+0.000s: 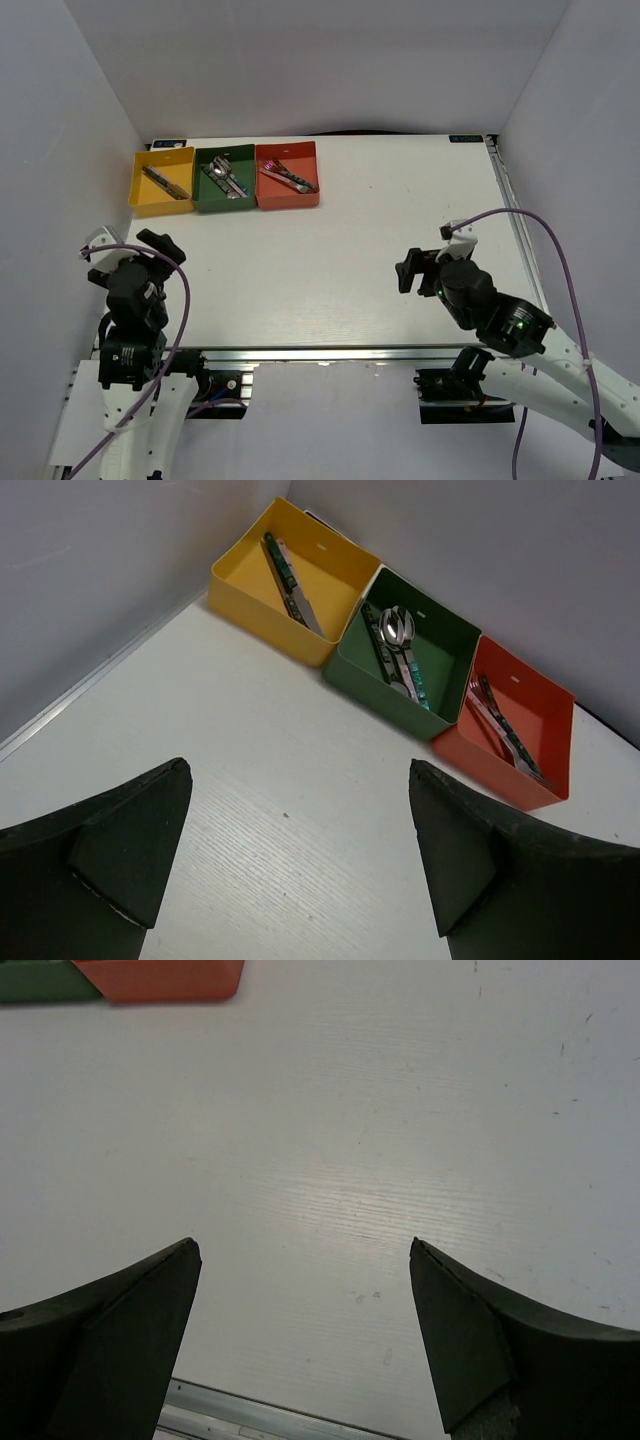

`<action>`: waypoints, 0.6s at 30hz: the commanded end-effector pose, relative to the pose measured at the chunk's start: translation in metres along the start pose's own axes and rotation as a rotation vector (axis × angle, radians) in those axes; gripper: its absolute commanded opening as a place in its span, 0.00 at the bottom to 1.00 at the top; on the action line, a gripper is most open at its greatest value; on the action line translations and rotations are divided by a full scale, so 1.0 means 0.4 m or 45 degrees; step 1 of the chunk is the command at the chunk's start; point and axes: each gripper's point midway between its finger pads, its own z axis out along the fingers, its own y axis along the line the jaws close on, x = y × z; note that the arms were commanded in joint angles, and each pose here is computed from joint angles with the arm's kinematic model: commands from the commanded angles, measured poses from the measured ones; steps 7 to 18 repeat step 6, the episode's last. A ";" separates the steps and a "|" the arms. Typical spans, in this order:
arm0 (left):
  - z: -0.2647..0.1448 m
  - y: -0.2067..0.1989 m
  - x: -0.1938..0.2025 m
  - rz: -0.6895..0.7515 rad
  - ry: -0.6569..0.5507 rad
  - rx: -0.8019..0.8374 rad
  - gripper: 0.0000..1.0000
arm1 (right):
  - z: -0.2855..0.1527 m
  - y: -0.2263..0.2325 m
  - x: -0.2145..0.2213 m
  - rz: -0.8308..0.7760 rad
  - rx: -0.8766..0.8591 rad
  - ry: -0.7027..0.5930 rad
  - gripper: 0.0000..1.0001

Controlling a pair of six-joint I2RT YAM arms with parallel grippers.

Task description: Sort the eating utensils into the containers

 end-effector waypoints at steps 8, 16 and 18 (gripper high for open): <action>0.019 0.010 0.020 0.003 0.023 -0.052 0.98 | 0.022 0.014 0.019 0.032 0.011 0.028 0.89; 0.019 0.010 0.020 0.003 0.023 -0.052 0.98 | 0.022 0.014 0.019 0.032 0.011 0.028 0.89; 0.019 0.010 0.020 0.003 0.023 -0.052 0.98 | 0.022 0.014 0.019 0.032 0.011 0.028 0.89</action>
